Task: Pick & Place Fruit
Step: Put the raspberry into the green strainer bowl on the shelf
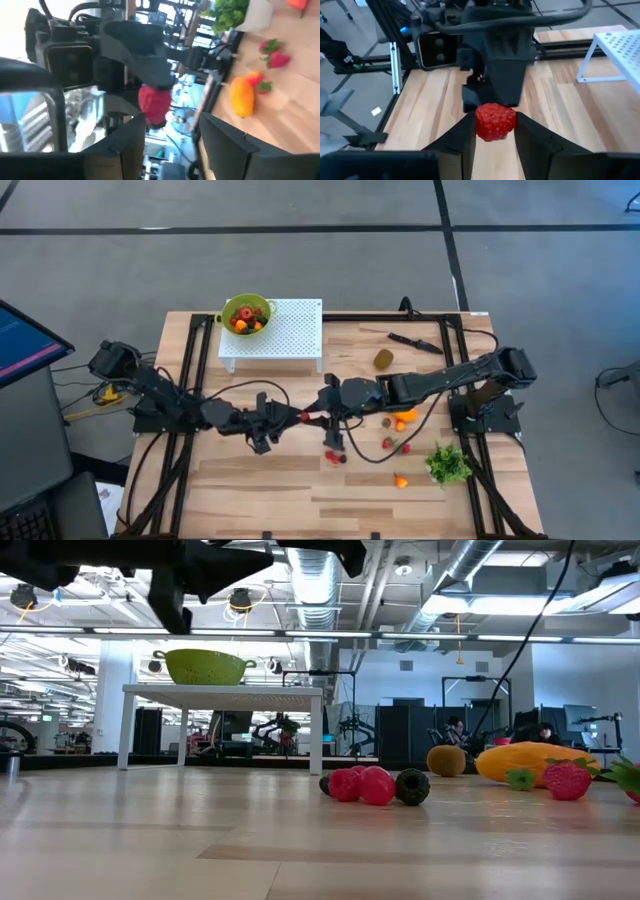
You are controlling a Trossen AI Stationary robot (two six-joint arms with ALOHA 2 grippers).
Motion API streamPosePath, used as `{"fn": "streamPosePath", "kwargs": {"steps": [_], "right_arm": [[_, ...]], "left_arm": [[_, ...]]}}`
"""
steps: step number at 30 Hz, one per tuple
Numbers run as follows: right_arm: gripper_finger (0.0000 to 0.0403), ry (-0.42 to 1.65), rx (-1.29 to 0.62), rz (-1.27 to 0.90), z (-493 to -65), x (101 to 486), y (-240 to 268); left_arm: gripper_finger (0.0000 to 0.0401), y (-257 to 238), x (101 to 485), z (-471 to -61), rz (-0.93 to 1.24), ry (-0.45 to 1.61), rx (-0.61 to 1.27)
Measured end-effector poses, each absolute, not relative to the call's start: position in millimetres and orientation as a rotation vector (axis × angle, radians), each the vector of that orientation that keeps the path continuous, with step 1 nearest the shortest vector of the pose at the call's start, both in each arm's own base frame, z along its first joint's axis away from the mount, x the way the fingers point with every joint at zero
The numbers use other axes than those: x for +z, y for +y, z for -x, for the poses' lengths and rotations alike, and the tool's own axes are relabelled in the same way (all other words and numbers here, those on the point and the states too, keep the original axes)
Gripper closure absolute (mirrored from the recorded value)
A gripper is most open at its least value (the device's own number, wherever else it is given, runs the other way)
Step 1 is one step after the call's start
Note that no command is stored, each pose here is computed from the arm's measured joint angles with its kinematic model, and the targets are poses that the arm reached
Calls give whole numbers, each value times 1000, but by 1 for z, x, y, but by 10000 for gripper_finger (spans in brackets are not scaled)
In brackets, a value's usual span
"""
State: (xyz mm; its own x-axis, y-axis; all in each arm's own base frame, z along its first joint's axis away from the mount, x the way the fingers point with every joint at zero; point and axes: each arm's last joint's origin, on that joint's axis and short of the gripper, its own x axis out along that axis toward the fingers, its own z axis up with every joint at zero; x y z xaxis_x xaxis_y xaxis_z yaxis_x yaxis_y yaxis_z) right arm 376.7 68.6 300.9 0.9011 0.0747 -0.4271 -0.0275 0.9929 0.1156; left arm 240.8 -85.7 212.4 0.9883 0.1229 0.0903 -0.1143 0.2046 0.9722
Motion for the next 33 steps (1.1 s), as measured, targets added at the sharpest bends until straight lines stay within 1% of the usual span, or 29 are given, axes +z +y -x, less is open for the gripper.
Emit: {"fn": "streamPosePath", "kwargs": {"steps": [5, 9, 14, 23, 33], "right_arm": [[290, 432, 34, -112, -379, 302, 62], [290, 412, 29, -103, -380, 303, 57], [290, 411, 39, -109, -381, 304, 54], [290, 410, 41, -106, -381, 304, 54], [290, 403, 37, -106, -382, 304, 51]], "left_arm": [[226, -75, 217, -244, -1393, -22, 203], [229, -72, 218, -246, -1397, -58, 182], [229, -67, 222, -247, -1384, -75, 221], [233, -62, 222, -248, -1381, -70, 242], [292, -64, 222, -248, -1386, -104, 202]]}}
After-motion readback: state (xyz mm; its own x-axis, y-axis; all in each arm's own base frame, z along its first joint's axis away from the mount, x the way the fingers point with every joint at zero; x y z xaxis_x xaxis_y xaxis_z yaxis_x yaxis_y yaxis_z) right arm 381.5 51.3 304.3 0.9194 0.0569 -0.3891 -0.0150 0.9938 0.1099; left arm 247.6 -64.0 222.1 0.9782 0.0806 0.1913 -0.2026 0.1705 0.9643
